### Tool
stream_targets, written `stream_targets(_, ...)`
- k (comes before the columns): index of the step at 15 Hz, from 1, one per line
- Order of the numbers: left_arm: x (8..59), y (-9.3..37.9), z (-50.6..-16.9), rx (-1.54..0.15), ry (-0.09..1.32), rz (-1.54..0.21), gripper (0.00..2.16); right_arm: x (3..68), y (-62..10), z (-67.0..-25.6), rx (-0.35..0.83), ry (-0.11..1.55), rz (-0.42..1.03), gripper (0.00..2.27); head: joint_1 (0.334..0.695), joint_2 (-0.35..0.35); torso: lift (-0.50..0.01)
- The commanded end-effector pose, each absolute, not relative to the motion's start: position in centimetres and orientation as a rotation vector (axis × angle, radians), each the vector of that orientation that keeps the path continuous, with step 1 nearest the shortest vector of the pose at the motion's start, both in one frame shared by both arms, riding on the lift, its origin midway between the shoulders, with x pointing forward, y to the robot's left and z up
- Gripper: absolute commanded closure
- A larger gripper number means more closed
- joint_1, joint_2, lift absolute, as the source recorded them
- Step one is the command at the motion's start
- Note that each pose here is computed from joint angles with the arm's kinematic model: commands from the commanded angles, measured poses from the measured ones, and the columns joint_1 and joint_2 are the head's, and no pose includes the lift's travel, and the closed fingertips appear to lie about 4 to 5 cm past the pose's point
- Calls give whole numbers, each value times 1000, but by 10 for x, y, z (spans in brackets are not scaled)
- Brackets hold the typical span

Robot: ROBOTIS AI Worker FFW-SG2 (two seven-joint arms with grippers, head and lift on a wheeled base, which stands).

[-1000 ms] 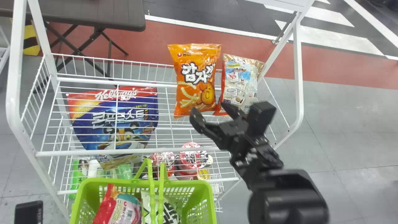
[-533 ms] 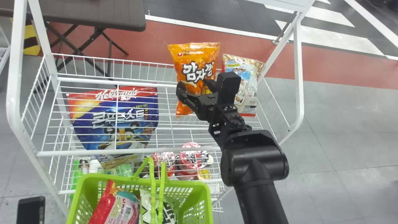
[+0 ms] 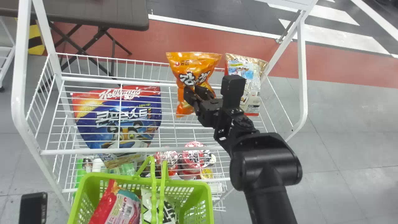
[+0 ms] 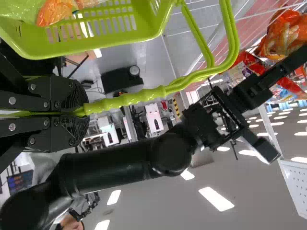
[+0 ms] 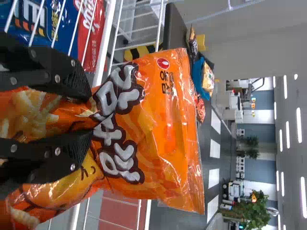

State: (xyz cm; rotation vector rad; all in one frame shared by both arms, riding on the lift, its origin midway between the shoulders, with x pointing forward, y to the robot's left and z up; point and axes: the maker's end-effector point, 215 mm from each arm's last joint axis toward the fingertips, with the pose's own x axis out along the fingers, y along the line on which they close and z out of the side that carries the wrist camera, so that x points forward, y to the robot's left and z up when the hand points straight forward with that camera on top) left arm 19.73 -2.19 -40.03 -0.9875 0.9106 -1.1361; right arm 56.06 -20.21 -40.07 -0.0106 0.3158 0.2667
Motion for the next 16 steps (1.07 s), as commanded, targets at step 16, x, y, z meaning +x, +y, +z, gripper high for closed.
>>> stream_targets(16, 211, -12, -398, -989, 868, -1101, 1096, 222, -171, -418, 675, 994, 518, 2236, 695, -350, 0)
